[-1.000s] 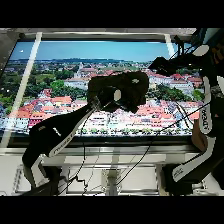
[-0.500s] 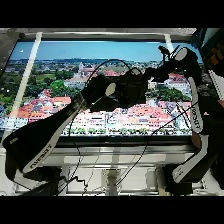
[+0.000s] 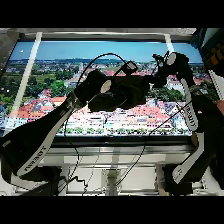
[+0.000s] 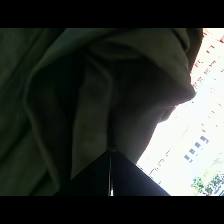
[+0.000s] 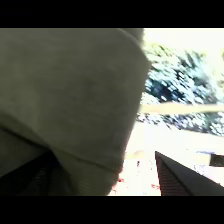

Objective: Fold the clothes and pants, and hang the long-sleeved shirts on hangers.

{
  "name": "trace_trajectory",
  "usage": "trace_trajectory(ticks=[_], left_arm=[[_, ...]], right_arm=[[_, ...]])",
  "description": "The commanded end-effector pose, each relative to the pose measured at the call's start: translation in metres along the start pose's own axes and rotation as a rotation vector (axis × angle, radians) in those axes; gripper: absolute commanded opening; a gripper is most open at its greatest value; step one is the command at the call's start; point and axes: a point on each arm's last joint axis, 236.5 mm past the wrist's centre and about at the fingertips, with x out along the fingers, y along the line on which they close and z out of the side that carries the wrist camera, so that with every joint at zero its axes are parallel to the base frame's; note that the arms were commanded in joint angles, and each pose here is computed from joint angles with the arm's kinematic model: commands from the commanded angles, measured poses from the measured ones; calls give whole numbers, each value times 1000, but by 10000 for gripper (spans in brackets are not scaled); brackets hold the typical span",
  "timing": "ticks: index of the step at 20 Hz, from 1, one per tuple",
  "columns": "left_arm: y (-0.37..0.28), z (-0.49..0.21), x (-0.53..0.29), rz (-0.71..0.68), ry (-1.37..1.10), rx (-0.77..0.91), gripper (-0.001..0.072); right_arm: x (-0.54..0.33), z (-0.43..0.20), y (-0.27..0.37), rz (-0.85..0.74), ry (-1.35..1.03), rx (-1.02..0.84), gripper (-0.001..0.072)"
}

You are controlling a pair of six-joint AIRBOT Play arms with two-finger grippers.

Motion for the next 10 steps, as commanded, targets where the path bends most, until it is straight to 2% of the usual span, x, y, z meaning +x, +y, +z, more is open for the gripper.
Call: trace_trajectory(ticks=[1,3,4,7,10], left_arm=[[2,0,-1,6,1,2,22],[2,0,-1,6,1,1,22],[2,0,-1,6,1,2,22],[3,0,-1,9,1,3,22],[3,0,-1,10,1,4,22]], right_arm=[[19,-13,-4,121,82,90,687],[35,-17,4,209,120,128,678],[42,-18,13,259,132,122,657],[55,-15,53,425,135,77,658],[81,-22,76,463,176,60,636]])
